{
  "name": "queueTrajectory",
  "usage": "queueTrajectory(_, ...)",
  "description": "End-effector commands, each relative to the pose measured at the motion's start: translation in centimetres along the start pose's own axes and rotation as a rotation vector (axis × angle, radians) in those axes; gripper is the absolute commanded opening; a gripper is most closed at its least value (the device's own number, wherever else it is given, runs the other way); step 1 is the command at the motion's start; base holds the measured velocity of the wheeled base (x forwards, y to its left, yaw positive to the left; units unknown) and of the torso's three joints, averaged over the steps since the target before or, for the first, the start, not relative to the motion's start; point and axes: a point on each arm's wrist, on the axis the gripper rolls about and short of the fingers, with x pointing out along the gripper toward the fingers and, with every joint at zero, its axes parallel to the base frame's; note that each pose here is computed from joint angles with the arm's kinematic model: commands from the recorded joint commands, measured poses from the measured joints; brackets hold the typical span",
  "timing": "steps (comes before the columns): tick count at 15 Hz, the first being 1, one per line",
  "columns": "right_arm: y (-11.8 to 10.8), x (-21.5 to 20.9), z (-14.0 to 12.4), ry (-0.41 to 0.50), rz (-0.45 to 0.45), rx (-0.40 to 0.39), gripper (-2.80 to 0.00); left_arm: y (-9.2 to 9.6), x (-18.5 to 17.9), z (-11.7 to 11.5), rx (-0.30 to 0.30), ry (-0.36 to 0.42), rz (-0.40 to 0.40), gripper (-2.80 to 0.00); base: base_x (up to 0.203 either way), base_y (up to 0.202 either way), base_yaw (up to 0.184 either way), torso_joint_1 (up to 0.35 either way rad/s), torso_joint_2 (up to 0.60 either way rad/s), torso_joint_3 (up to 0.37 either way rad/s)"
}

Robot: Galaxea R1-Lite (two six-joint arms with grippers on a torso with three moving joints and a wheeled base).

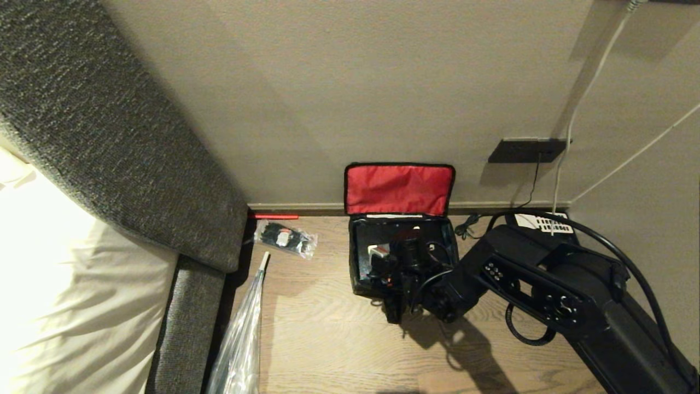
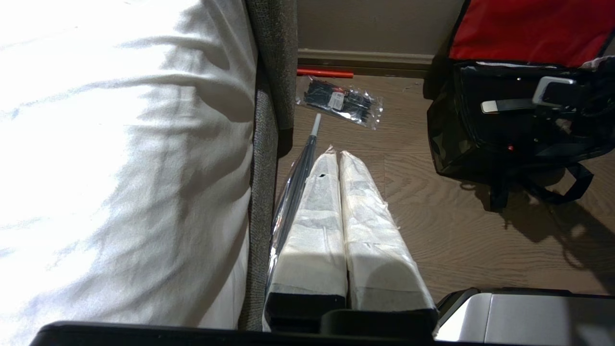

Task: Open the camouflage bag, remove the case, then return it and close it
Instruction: Grip the handle

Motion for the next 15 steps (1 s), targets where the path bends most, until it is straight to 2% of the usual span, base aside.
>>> queueTrajectory(1, 1.3, 1.4, -0.1, 0.014, 0.016, 0.005, 0.00, 0.0, 0.0, 0.0, -0.001, 0.000, 0.000, -2.80, 0.000, 0.000, 0.000, 0.000, 0.00, 0.000)
queueTrajectory(9, 2.1, 4.8, 0.7, -0.029, -0.026, 0.105, 0.00, 0.0, 0.0, 0.0, 0.000, -0.001, 0.000, -2.80, 0.000, 0.000, 0.000, 0.000, 0.00, 0.000)
queueTrajectory(13, 2.3, 6.1, 0.6, -0.062, -0.032, 0.110, 0.00, 0.0, 0.0, 0.0, -0.001, 0.000, 0.000, -2.80, 0.000, 0.000, 0.000, 0.000, 0.00, 0.000)
queueTrajectory(15, 2.3, 6.7, 0.3, -0.065, -0.042, 0.064, 0.00, 0.0, 0.0, 0.0, 0.000, 0.000, 0.000, -2.80, 0.000, 0.000, 0.000, 0.000, 0.00, 0.000)
